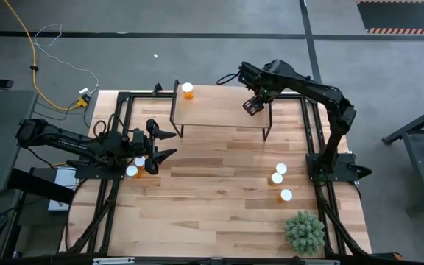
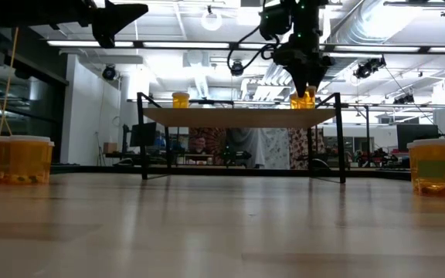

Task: Pick and place medicine bottles onto shelf by color
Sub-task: Put the yellow pill bottle on the shelf

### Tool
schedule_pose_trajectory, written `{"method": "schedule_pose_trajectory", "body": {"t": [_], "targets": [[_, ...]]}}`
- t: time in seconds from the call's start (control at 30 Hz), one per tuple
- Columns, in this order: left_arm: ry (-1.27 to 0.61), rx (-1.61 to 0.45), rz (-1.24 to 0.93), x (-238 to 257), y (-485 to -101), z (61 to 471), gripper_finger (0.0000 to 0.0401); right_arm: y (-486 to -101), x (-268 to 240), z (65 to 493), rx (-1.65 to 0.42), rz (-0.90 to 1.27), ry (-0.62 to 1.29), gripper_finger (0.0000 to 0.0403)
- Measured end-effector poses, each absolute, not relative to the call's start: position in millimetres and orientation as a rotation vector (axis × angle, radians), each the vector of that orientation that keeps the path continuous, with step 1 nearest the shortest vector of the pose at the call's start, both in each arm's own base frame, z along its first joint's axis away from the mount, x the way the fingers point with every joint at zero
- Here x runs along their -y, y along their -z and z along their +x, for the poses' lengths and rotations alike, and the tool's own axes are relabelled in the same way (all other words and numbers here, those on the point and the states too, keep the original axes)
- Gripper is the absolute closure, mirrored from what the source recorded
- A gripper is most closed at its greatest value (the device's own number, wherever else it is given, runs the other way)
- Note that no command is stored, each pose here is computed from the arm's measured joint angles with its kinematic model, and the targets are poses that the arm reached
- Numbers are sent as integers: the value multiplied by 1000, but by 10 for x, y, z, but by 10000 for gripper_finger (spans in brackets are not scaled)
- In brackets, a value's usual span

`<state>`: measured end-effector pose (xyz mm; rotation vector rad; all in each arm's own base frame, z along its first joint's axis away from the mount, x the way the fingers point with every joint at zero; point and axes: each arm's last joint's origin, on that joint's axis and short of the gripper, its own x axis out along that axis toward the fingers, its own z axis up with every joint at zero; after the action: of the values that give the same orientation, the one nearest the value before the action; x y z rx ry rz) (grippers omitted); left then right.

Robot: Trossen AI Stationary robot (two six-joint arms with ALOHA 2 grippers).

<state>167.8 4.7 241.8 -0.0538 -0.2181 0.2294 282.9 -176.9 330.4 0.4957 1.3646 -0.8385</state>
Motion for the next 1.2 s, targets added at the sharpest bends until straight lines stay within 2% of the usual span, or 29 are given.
{"method": "schedule_pose_trajectory", "body": {"t": [0.47, 0.87, 1.2], "targets": [[-231, 219, -62, -48, -2418, 1678, 137, -3312, 1931, 2787, -1282, 557, 909, 203], [-231, 219, -62, -48, -2418, 1678, 137, -3309, 1911, 2755, -1333, 548, 879, 121], [-232, 219, -61, -48, -2418, 1678, 137, -3556, 1743, 2508, -1362, 520, 831, 112]]}}
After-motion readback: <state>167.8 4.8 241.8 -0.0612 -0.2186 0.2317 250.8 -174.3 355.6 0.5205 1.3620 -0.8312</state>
